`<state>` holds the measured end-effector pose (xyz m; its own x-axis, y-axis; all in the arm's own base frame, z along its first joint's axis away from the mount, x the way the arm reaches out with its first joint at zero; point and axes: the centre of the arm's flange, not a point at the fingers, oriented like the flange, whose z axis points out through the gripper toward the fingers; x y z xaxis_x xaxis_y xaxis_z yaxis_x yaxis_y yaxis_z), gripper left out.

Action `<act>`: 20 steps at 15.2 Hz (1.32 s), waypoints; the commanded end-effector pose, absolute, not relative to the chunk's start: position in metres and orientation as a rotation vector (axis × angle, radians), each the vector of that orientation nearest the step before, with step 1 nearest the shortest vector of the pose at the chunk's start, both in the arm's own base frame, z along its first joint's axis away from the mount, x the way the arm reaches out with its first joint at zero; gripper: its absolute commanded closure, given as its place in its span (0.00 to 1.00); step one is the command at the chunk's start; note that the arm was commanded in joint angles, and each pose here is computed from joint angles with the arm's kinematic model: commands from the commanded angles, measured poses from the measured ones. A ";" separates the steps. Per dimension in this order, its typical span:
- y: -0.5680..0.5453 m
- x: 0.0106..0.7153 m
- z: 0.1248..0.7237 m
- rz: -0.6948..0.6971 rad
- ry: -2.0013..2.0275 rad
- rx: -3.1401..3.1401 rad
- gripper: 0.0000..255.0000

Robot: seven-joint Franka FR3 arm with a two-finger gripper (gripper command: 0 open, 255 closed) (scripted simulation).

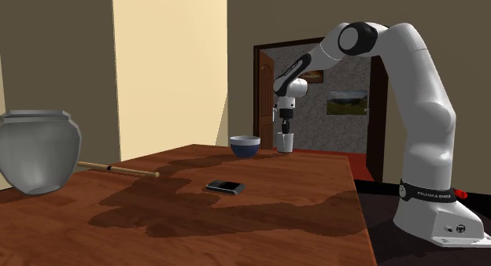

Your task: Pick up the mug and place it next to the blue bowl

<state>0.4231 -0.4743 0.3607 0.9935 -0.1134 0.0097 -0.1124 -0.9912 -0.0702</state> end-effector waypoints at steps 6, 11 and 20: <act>-0.474 0.423 0.361 -0.022 0.174 -3.067 0.00; -0.475 0.423 0.374 -0.022 0.174 -3.067 0.00; -0.478 0.422 0.410 -0.022 0.174 -3.067 0.00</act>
